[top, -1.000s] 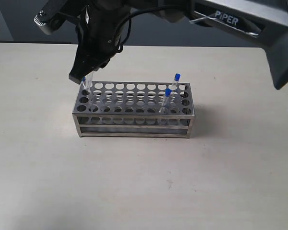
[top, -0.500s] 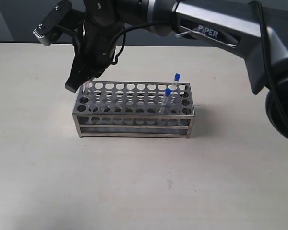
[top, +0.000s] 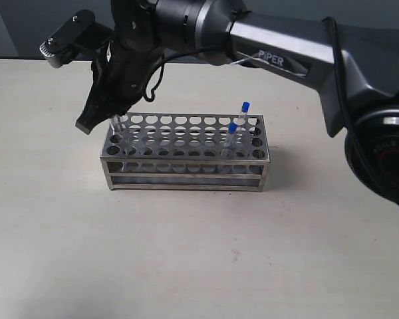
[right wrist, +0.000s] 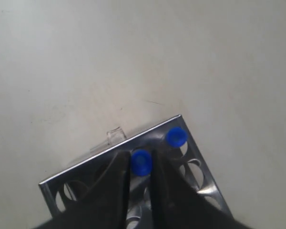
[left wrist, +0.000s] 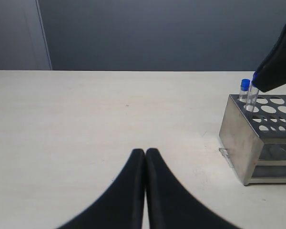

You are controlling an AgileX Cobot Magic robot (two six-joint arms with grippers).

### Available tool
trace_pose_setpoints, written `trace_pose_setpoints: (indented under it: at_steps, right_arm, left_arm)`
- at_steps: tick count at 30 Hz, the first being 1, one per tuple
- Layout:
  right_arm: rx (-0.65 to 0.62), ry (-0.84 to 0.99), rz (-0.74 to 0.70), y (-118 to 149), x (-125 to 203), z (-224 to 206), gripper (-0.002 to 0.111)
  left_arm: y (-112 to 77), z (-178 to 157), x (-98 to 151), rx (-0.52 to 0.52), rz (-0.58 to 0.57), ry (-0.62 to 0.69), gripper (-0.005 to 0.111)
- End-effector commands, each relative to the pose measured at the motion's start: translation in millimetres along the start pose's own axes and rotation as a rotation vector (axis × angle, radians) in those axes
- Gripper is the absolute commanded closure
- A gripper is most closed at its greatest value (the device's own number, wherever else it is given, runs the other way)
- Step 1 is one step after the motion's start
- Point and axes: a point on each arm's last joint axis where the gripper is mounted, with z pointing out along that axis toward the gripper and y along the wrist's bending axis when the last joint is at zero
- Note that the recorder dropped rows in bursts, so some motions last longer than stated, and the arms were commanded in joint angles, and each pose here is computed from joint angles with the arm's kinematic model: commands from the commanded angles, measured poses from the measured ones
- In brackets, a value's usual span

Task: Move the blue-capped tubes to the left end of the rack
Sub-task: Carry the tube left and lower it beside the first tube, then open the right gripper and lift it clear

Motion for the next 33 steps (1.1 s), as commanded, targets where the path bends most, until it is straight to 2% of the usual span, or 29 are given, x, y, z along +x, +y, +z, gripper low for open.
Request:
trace_pose_setpoints:
  at_steps: [1,8,11,13,16,24,28,33]
  right_arm:
    - [-0.015,0.03,0.014,2,3,6,0.109]
    - [-0.02,0.048,0.019,2,5,6,0.107]
    - [-0.029,0.052,0.025,3,5,6,0.089]
    - [-0.031,0.058,0.025,3,6,6,0.072]
    - [-0.034,0.071,0.072,4,6,4,0.057]
    - [0.022,0.068,0.108,-3,0,-33,0.065]
    - [0.07,0.028,0.124,-9,-6,-60,0.065]
    - [0.212,0.076,0.169,-23,-2,-98,0.065]
  left_arm:
    - [-0.7,-1,-2,0.01,-0.001,-0.012,0.106]
    - [-0.7,-1,-2,0.01,-0.001,-0.012,0.106]
    - [-0.7,-1,-2,0.01,-0.001,-0.012,0.106]
    - [-0.7,-1,-2,0.01,-0.001,-0.012,0.106]
    - [-0.7,-1,-2,0.01,-0.001,-0.012,0.106]
    - [-0.7,-1,-2,0.01,-0.001,-0.012,0.106]
    - [-0.7,-1,-2,0.01,-0.001,-0.012,0.106]
    - [-0.7,-1,-2,0.01,-0.001,-0.012,0.106]
